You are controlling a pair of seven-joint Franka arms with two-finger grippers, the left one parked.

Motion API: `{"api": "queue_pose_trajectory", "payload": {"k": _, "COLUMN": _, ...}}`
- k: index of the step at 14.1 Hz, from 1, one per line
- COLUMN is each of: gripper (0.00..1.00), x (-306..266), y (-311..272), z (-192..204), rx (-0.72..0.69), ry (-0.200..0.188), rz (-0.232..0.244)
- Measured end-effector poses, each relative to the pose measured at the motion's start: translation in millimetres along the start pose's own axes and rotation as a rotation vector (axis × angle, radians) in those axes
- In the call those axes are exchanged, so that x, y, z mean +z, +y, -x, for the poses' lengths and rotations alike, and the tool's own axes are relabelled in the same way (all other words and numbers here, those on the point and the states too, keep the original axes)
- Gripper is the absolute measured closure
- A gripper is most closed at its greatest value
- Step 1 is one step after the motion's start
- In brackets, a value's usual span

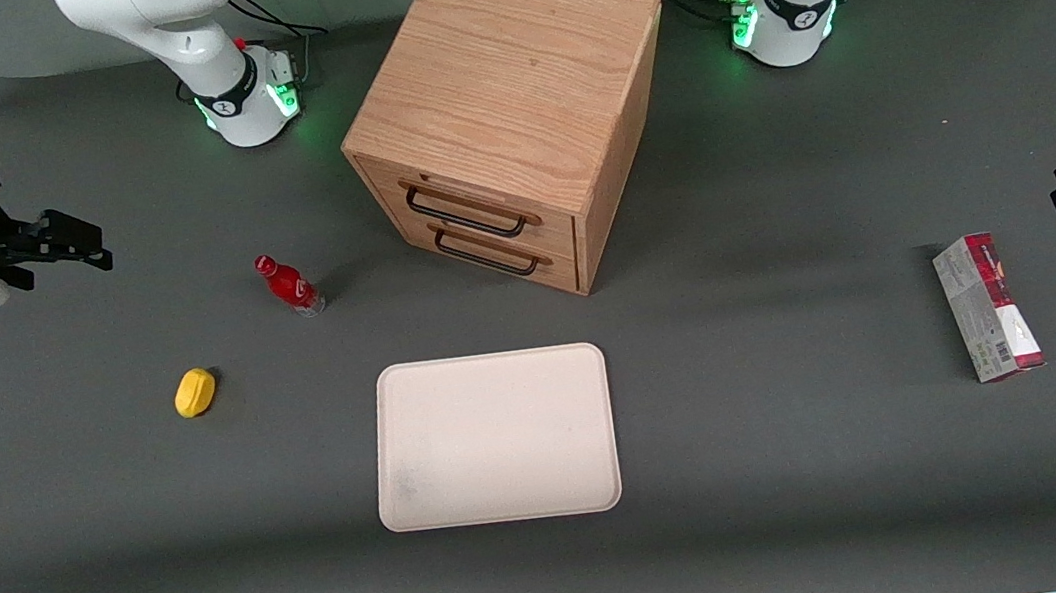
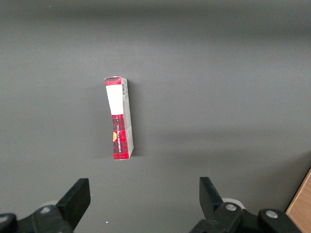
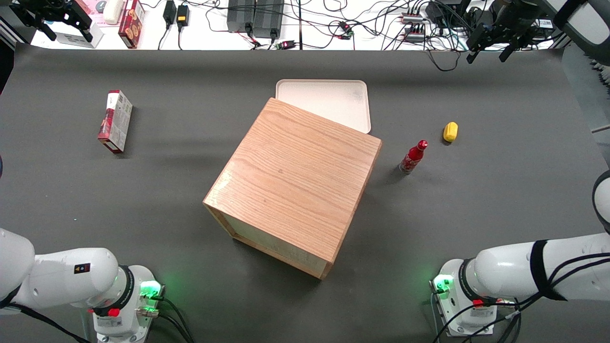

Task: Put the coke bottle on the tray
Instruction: 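Move the open right gripper toward the red Coca-Cola bottle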

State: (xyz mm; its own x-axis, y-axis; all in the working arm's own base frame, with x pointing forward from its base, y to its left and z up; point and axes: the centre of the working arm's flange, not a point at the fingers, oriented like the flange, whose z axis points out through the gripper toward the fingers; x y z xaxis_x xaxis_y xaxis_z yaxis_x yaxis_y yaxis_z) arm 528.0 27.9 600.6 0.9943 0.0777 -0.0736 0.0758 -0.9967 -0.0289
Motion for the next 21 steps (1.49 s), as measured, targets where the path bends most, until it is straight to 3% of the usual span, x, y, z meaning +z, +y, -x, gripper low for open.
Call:
{"api": "queue_pose_trajectory", "payload": {"k": 7, "gripper": 0.0, "x": -10, "y": -121, "z": 7, "rx": 0.052, "ry": -0.007, "rz": 0.013}}
{"api": "queue_pose_trajectory", "payload": {"k": 10, "gripper": 0.0, "x": -5, "y": -141, "z": 18, "rx": 0.04, "ry": -0.057, "rz": 0.03}}
{"api": "queue_pose_trajectory", "payload": {"k": 16, "gripper": 0.0, "x": 23, "y": -119, "z": 33, "rx": 0.041, "ry": -0.126, "rz": 0.041}}
{"api": "queue_pose_trajectory", "payload": {"k": 21, "gripper": 0.0, "x": 79, "y": -88, "z": 76, "rx": 0.032, "ry": -0.067, "rz": 0.017}}
